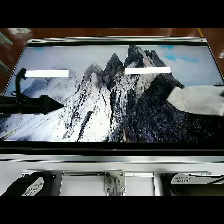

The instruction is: Fold the shirts.

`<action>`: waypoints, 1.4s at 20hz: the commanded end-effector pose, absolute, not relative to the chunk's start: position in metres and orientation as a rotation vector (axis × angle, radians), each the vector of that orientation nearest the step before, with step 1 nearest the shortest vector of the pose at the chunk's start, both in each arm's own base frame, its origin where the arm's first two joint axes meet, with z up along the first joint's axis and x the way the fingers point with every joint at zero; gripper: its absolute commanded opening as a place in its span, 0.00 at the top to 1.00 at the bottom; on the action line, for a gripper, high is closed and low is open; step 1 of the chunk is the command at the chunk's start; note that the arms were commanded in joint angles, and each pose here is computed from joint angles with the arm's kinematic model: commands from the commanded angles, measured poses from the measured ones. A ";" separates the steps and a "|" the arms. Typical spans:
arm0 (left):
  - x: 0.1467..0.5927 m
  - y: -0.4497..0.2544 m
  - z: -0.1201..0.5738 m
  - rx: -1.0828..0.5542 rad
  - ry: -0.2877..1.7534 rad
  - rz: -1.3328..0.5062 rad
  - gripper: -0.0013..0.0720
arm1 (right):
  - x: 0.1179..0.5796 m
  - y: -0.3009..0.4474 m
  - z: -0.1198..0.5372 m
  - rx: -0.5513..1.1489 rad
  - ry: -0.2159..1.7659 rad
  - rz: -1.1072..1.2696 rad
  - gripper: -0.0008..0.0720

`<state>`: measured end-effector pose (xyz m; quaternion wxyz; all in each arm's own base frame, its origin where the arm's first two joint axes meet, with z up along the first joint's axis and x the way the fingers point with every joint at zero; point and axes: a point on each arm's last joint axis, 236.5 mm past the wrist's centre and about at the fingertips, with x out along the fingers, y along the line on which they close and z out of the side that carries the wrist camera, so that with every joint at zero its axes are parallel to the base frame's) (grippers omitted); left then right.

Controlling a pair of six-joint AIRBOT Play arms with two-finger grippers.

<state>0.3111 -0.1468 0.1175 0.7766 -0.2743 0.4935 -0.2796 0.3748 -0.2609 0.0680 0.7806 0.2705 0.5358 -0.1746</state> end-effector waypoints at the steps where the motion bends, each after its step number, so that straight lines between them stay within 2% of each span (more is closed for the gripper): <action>1: 0.287 -0.188 0.102 -0.574 1.130 -0.675 0.93 | 0.247 -0.350 0.024 0.757 1.249 -0.710 0.91; 4: 0.291 -0.208 0.104 -0.560 1.087 -0.690 0.93 | 0.174 -0.335 -0.033 1.075 1.278 -0.738 0.91; 6: 0.296 -0.213 0.107 -0.579 1.064 -0.675 0.93 | 0.150 -0.318 -0.057 1.201 1.239 -0.735 0.91; 10: 0.295 -0.214 0.107 -0.584 1.069 -0.675 0.93 | 0.124 -0.306 -0.079 1.254 1.214 -0.774 0.91; 11: 0.295 -0.214 0.107 -0.584 1.068 -0.675 0.93 | 0.121 -0.307 -0.080 1.228 1.227 -0.776 0.86; 12: 0.296 -0.214 0.107 -0.583 1.068 -0.675 0.93 | 0.119 -0.307 -0.079 1.200 1.238 -0.763 0.58; 13: 0.296 -0.214 0.107 -0.583 1.067 -0.675 0.93 | 0.119 -0.305 -0.076 1.175 1.248 -0.736 0.17; 14: 0.296 -0.214 0.107 -0.582 1.066 -0.674 0.93 | 0.118 -0.305 -0.070 1.154 1.249 -0.734 0.11; 16: 0.301 -0.212 0.108 -0.580 1.045 -0.663 0.93 | 0.116 -0.310 -0.047 1.125 1.203 -0.792 0.11; 19: 0.338 -0.194 0.120 -0.619 0.903 -0.568 0.93 | 0.133 -0.329 0.022 1.014 0.973 -0.939 0.12; 21: 0.368 -0.171 0.134 -0.591 0.776 -0.503 0.93 | 0.180 -0.343 0.100 0.783 0.733 -0.921 0.12; 23: 0.379 -0.154 0.133 -0.348 0.762 -0.472 0.93 | 0.245 -0.314 0.178 0.501 0.557 -0.787 0.12; 25: 0.392 -0.130 0.125 -0.229 0.849 -0.340 0.93 | 0.306 -0.242 0.204 0.309 0.557 -0.570 0.12; 27: 0.396 -0.117 0.110 -0.097 0.991 -0.266 0.93 | 0.344 -0.150 0.168 0.214 0.760 -0.318 0.12; 28: 0.389 -0.114 0.097 -0.040 1.101 -0.262 0.93 | 0.351 -0.112 0.143 0.220 0.875 -0.241 0.12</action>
